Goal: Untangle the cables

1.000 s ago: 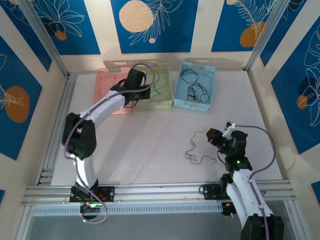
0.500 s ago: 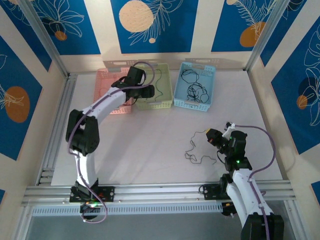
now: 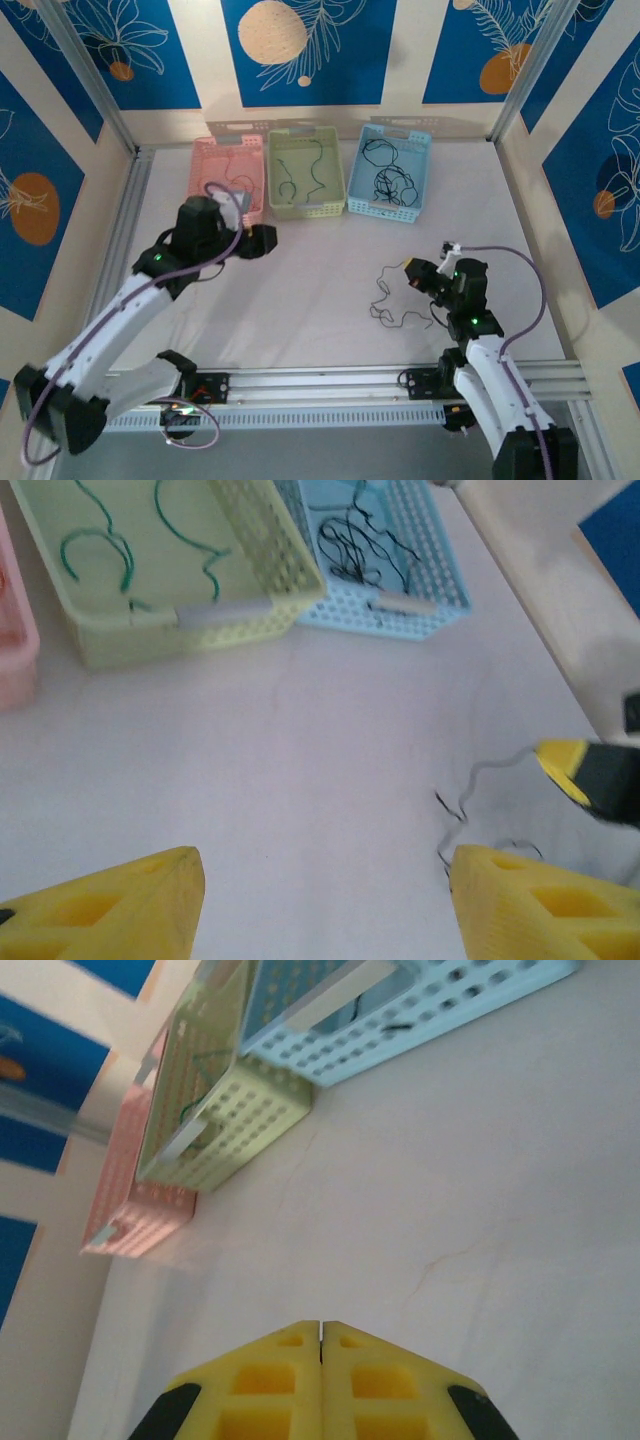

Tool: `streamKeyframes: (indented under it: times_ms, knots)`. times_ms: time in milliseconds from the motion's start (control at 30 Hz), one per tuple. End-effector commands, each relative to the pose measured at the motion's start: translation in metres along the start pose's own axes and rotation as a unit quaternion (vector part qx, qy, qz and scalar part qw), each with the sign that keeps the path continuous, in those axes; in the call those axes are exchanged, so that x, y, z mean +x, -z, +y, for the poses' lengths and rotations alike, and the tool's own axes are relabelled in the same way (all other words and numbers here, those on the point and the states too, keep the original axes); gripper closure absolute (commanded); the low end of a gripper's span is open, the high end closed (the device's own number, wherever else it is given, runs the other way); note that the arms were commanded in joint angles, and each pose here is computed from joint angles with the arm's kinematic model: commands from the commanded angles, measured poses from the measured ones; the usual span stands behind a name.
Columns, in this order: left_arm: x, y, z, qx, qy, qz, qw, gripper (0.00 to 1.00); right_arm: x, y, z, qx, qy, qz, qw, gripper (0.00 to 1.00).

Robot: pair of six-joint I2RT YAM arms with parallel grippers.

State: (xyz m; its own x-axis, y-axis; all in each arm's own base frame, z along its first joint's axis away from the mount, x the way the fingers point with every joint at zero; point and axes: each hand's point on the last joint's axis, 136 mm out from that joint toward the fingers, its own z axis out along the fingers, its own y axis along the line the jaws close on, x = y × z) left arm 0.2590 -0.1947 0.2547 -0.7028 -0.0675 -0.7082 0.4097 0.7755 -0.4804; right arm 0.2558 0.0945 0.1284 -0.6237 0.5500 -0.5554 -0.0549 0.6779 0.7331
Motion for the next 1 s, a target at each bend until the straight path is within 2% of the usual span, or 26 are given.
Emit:
streamKeyframes:
  times_ms: [0, 67, 167, 233, 367, 500, 600, 833, 967]
  knots:
    - [0.019, 0.047, -0.018, 0.026, -0.017, 0.015, 0.999, 0.32, -0.013, 0.003, 0.051, -0.02, 0.095, 0.01, 0.995, 1.0]
    - [0.025, 0.073, -0.012, -0.002, -0.038, 0.007, 0.999, 0.31, -0.014, 0.001, 0.074, -0.017, 0.127, 0.028, 0.991, 1.0]
    - [0.035, 0.091, 0.004, -0.046, -0.059, 0.0, 0.997, 0.31, -0.015, -0.009, 0.112, -0.036, 0.152, 0.062, 0.986, 1.0]
    - [0.045, 0.093, 0.017, -0.074, -0.061, 0.005, 0.995, 0.32, -0.019, -0.018, 0.144, -0.057, 0.166, 0.086, 0.981, 1.0]
    - [0.059, 0.09, 0.028, -0.088, -0.058, 0.015, 0.994, 0.32, -0.02, -0.026, 0.22, -0.108, 0.243, 0.112, 0.958, 1.0]
    - [0.055, 0.095, 0.028, -0.093, -0.07, 0.005, 0.993, 0.31, -0.026, -0.028, 0.258, -0.133, 0.271, 0.101, 0.948, 1.0]
    - [0.056, 0.094, 0.03, -0.095, -0.07, 0.003, 0.993, 0.32, -0.027, -0.031, 0.251, -0.122, 0.27, 0.093, 0.951, 1.0]
    - [0.057, 0.096, 0.029, -0.091, -0.072, -0.007, 0.993, 0.31, 0.016, -0.046, 0.133, 0.019, 0.211, 0.148, 0.966, 1.0]
    - [0.058, 0.095, 0.029, -0.089, -0.071, -0.005, 0.993, 0.31, 0.043, -0.042, 0.094, 0.057, 0.198, 0.181, 0.962, 1.0]
